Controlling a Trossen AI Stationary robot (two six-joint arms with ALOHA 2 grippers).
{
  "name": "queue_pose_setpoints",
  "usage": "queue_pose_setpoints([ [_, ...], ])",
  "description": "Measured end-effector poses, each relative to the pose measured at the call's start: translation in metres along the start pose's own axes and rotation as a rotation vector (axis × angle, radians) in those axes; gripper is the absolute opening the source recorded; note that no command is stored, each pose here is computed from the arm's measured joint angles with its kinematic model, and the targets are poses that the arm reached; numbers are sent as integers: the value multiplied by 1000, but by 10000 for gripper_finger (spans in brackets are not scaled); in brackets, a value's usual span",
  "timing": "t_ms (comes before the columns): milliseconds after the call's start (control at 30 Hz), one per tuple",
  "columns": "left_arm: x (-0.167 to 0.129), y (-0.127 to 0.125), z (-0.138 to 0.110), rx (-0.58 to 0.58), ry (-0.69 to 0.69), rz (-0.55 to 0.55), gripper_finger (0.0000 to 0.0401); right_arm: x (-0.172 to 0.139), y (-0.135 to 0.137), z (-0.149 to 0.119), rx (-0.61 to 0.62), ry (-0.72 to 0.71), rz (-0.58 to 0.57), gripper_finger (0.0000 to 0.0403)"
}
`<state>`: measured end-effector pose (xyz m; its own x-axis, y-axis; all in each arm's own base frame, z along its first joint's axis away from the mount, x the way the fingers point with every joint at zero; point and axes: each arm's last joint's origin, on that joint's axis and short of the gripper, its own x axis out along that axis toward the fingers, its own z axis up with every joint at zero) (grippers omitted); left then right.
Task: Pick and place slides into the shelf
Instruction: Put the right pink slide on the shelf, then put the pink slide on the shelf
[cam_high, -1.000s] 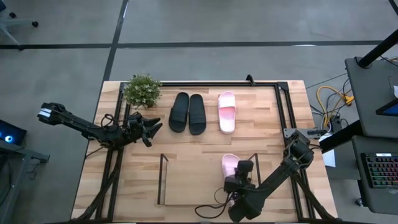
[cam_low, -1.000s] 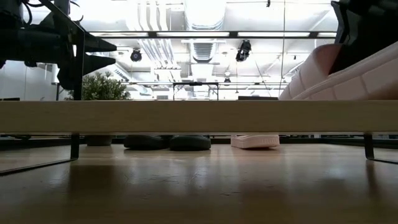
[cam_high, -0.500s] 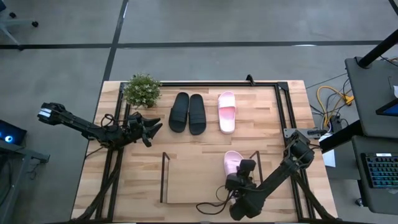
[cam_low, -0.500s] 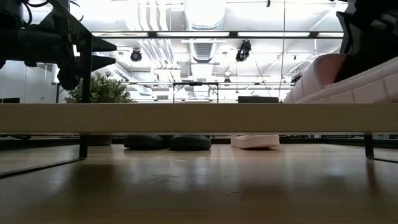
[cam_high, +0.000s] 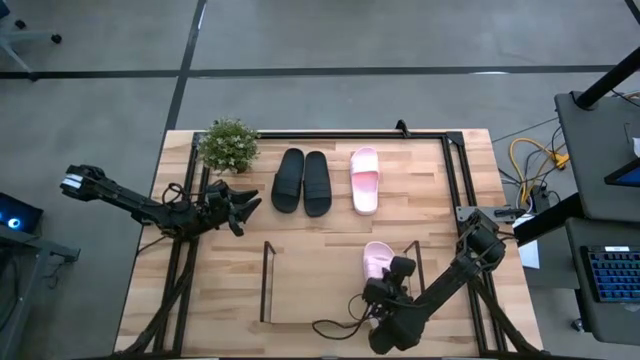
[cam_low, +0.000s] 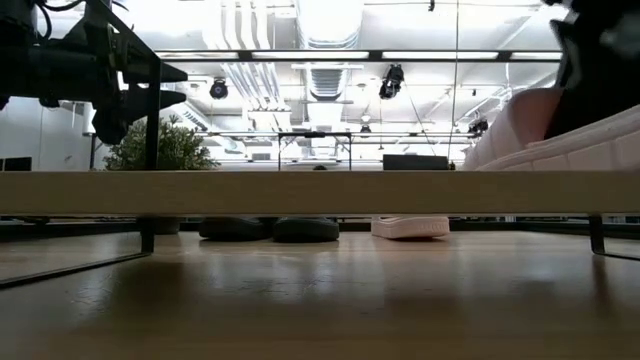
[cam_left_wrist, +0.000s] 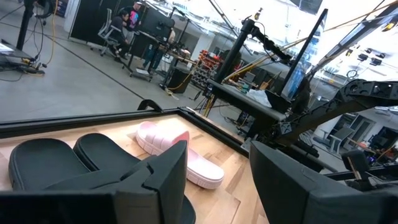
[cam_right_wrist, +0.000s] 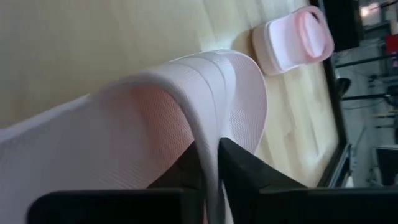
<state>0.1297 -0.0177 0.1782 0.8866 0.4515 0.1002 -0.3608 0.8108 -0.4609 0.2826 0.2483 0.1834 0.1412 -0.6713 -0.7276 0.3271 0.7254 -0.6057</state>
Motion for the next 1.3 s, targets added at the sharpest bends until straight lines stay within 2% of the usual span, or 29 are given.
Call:
queue_pose_setpoints([
  [267, 0, 0, 0, 0, 4, -8, 160, -13, -1, 3, 53, -11, 53, 138],
  [500, 0, -1, -1, 1, 16, -37, 160, -20, -4, 4, 31, 49, 104, 203],
  [600, 0, -1, -1, 1, 16, -38, 160, -26, -6, 6, 19, 60, 134, 212],
  [867, 0, -1, -1, 1, 16, -39, 160, -57, -28, 20, 103, -4, 240, 214],
  [1067, 0, -1, -1, 1, 17, -40, 160, -88, -50, 38, 181, -155, 306, 215],
  [1167, 0, -1, 0, 0, 15, -41, 160, -102, -66, 47, 255, -281, 299, 214],
  [1300, 0, -1, 0, -1, 16, -43, 160, -112, -101, 59, 439, -403, 289, 207],
])
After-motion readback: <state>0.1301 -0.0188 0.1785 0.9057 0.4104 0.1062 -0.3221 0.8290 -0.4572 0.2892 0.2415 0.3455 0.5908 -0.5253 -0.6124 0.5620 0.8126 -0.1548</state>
